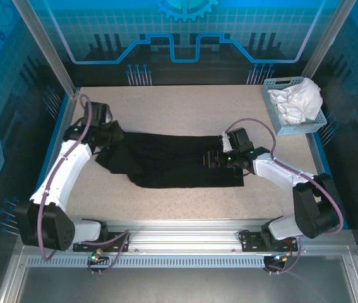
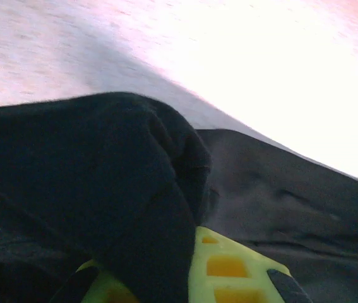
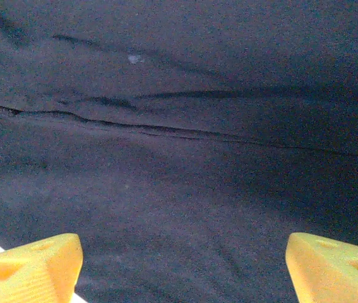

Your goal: Fold the inside-out t-shirt

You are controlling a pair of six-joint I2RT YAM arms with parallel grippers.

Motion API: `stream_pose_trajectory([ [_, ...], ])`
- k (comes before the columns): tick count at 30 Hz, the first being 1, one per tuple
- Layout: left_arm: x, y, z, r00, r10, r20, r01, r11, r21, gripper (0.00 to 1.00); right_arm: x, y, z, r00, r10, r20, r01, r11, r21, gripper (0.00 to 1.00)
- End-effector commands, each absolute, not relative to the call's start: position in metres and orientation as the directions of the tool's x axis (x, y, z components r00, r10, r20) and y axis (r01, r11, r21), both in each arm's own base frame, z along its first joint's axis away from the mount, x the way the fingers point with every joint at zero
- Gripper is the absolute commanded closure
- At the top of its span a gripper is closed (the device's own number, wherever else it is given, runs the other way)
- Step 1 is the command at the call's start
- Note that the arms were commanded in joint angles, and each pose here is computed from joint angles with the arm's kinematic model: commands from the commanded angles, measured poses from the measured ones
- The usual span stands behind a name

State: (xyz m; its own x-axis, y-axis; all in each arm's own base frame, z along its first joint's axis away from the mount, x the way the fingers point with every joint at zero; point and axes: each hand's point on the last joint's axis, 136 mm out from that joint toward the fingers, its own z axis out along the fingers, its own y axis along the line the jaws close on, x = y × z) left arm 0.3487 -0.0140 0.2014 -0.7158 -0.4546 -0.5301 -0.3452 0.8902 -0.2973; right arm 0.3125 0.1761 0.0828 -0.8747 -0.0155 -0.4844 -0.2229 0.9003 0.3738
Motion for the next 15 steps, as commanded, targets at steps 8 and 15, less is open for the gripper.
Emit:
stream_pose_trajectory([
  [8, 0.343, 0.107, 0.223, -0.697, -0.362, -0.619, -0.503, 0.862, 0.062, 1.0, 0.322, 0.199, 0.083, -0.872, -0.03, -0.488, -0.263, 0.871, 0.415, 0.14],
  [15, 0.356, 0.097, 0.202, -0.716, -0.397, -0.574, -0.488, 0.873, 0.005, 1.0, 0.335, 0.236, 0.089, -0.874, -0.074, -0.48, -0.32, 0.831, 0.455, 0.19],
])
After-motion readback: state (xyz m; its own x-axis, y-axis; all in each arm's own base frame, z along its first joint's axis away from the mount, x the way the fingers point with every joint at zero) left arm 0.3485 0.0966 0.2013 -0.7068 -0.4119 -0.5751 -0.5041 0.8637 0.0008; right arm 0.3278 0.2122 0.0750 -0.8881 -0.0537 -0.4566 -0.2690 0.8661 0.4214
